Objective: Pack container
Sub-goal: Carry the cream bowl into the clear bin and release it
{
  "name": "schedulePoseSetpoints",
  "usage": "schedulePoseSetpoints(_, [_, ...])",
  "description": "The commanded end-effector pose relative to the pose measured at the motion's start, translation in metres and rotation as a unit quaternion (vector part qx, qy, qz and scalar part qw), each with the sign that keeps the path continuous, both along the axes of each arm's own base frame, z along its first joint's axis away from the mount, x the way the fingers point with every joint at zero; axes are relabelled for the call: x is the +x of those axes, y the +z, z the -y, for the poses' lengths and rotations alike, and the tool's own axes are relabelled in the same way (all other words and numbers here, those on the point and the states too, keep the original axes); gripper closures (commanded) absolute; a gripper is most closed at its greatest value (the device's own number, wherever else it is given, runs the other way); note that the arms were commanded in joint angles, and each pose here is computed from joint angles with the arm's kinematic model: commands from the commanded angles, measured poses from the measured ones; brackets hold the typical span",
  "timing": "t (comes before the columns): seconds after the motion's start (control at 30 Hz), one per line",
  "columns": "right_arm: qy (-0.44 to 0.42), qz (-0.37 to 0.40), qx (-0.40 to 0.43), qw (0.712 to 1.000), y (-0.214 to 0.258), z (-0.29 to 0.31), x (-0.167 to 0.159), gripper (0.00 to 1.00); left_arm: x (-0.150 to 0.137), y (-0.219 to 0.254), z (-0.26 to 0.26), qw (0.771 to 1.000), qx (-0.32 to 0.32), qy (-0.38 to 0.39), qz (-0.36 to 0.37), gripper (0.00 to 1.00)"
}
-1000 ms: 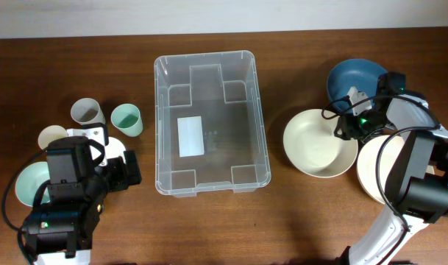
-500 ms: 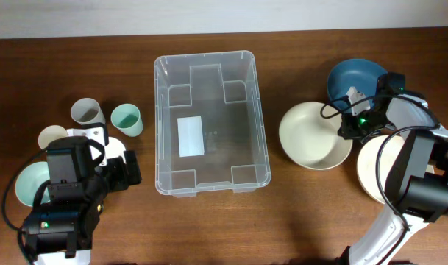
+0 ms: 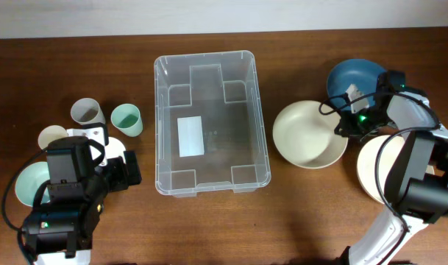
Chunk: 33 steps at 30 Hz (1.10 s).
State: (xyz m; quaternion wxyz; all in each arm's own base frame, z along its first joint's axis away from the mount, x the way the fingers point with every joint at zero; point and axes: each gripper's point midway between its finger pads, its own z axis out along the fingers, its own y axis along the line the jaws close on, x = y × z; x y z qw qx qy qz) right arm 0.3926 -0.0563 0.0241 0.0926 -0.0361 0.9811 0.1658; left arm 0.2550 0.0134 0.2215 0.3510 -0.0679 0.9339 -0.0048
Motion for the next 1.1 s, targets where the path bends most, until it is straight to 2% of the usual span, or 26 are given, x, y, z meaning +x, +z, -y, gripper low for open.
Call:
schedulePoseSetpoints(0.0, [-0.007, 0.105, -0.01, 0.994, 0.088, -0.011, 0.032, 0.96, 0.002, 0.009, -0.001, 1.0, 0.0, 0.004, 0.011, 0.01])
schedulePoseSetpoints(0.3, [-0.035, 0.241, -0.035, 0.969, 0.218, -0.053, 0.066, 0.96, 0.002, 0.009, -0.002, 1.0, 0.001, 0.005, 0.011, 0.01])
schedulePoseSetpoints(0.43, [0.007, 0.299, -0.059, 0.952, 0.262, -0.102, 0.077, 0.96, 0.002, 0.009, -0.002, 1.0, 0.001, 0.005, 0.012, 0.0])
schedulePoseSetpoints(0.53, [0.04, 0.327, -0.074, 0.941, 0.273, -0.142, 0.08, 0.96, 0.003, 0.01, -0.002, 1.0, 0.001, 0.006, 0.014, 0.01])
schedulePoseSetpoints(0.8, [0.148, 0.334, -0.066, 0.929, 0.241, -0.248, 0.082, 0.96, 0.008, 0.032, -0.005, 0.999, 0.007, 0.015, 0.043, 0.01])
schedulePoseSetpoints(1.07, [0.18, 0.262, -0.112, 0.941, 0.143, -0.278, 0.099, 0.96, 0.007, 0.036, -0.007, 0.999, 0.011, 0.019, 0.045, 0.01])
